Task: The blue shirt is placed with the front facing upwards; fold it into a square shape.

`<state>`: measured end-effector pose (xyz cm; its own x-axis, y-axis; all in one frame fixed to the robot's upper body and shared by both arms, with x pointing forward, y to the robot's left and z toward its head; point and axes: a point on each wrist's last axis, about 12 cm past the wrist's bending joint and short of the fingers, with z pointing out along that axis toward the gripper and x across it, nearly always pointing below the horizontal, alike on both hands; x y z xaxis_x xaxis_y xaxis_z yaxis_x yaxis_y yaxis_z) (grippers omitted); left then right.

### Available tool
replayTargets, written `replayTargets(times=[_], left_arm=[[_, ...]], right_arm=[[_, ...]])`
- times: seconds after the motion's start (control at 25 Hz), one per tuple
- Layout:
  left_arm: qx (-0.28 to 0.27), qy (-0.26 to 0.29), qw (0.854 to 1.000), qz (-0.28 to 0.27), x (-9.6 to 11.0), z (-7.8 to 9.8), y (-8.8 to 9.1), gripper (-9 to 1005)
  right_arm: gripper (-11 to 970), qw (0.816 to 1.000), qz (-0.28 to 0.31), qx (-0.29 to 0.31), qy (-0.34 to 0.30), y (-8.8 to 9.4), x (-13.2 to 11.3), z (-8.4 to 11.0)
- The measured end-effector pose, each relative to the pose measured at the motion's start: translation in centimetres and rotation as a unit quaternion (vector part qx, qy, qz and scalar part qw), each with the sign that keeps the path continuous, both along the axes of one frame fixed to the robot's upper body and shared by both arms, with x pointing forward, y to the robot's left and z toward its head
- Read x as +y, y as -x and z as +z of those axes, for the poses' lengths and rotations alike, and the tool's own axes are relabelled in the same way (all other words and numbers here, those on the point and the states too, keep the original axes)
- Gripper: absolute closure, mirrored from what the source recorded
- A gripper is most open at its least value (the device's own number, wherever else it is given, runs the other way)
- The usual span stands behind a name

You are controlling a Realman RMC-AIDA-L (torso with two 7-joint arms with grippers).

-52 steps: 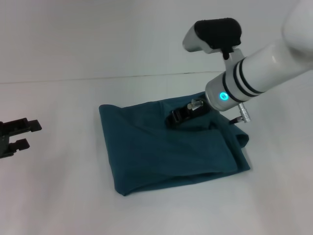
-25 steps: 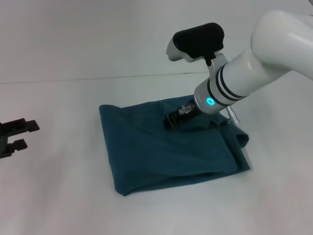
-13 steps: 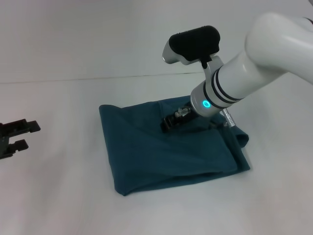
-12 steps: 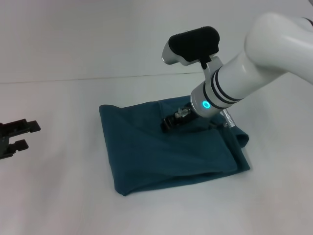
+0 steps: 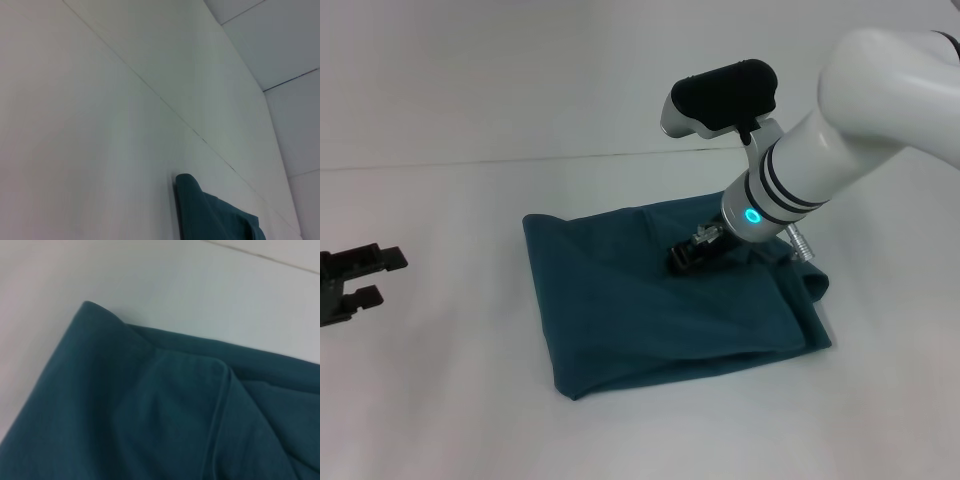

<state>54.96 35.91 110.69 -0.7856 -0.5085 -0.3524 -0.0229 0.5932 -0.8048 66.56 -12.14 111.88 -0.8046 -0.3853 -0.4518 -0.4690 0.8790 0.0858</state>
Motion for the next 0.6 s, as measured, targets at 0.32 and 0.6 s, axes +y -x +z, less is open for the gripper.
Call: replayTargets(times=[0.32, 0.6], left_arm=[[0.000, 0.001, 1.000, -0.001, -0.07, 0.01, -0.04, 239], [0.000, 0.000, 1.000, 0.001, 0.05, -0.03, 0.02, 239]], right_arm=[[748, 1.000, 0.004, -0.009, -0.008, -0.11, 0.33, 0.55], [907, 1.000, 0.000, -0.009, -0.013, -0.16, 0.15, 0.73]])
